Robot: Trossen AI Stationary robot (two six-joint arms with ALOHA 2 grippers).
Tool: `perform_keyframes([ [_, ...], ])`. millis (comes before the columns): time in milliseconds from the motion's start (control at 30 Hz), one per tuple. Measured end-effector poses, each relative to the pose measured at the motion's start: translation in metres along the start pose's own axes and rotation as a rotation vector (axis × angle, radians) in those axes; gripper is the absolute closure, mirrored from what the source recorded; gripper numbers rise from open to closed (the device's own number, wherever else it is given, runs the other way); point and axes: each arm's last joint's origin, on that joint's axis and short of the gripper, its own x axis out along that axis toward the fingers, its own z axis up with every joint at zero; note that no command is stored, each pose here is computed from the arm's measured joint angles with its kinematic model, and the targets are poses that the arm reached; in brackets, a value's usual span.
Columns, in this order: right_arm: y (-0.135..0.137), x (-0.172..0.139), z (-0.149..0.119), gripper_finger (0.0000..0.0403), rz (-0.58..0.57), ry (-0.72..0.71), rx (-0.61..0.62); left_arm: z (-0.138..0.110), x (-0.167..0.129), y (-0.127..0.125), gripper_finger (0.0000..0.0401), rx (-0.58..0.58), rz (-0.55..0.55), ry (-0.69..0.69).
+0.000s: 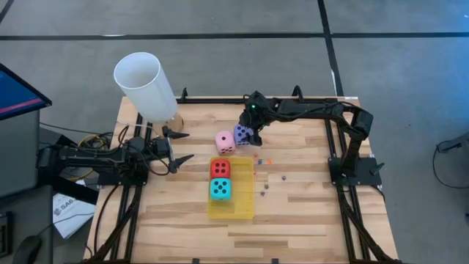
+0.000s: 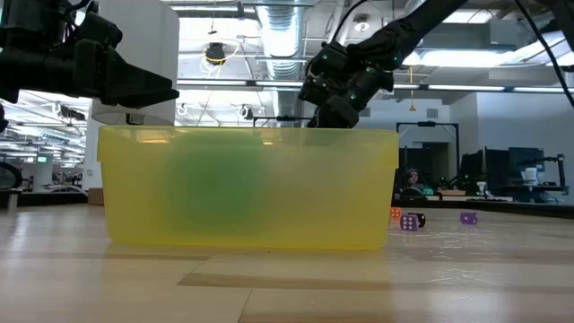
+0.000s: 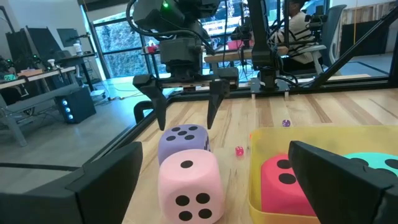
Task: Pick & Place Dice
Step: Put the violet die into the yellow bin
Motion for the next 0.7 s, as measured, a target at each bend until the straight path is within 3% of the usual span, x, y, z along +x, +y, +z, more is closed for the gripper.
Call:
perform_keyframes([
  [700, -0.007, 0.014, -0.01, 0.0021, 0.003, 0.026, 0.01, 0.0, 0.0, 0.0, 0.0009, 0.0, -0.001, 0.001],
])
